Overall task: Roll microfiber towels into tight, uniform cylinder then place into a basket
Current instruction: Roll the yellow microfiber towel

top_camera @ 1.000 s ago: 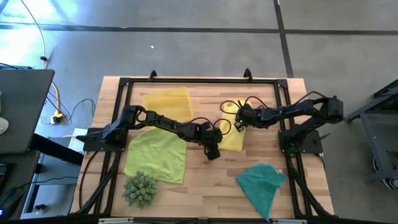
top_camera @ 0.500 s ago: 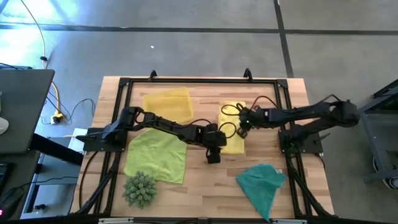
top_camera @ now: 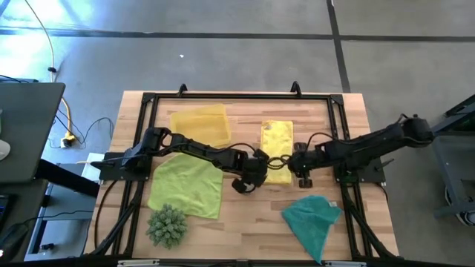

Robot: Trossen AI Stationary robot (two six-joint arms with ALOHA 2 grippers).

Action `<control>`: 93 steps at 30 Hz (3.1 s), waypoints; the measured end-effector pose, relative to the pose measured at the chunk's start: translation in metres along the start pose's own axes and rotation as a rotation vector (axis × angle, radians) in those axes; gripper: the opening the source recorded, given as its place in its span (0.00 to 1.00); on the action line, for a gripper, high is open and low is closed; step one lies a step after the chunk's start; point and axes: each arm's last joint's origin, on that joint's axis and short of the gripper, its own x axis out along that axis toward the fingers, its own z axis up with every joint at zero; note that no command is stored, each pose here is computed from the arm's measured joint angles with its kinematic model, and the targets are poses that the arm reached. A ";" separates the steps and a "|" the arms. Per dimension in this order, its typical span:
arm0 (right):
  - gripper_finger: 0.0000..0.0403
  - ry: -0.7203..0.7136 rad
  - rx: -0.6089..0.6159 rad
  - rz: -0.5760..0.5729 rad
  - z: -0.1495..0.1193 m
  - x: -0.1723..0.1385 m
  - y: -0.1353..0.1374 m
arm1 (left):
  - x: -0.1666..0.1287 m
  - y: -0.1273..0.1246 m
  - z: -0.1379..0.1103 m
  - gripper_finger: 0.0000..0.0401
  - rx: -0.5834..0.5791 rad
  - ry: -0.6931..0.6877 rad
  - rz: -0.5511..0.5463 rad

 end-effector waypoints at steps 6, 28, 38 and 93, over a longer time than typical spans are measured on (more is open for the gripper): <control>0.47 -0.006 -0.175 0.037 0.001 0.003 0.017 | 0.000 -0.001 0.001 0.32 0.122 -0.007 0.000; 0.48 0.114 -0.319 -0.022 0.000 0.041 0.029 | 0.022 -0.004 -0.001 0.32 0.086 -0.007 0.027; 0.19 0.107 -0.240 -0.014 -0.002 0.038 0.039 | 0.022 -0.006 -0.001 0.27 -0.081 -0.014 -0.007; 0.00 0.098 0.851 -0.225 -0.014 0.013 0.019 | 0.002 -0.005 0.036 0.19 -0.554 -0.254 0.125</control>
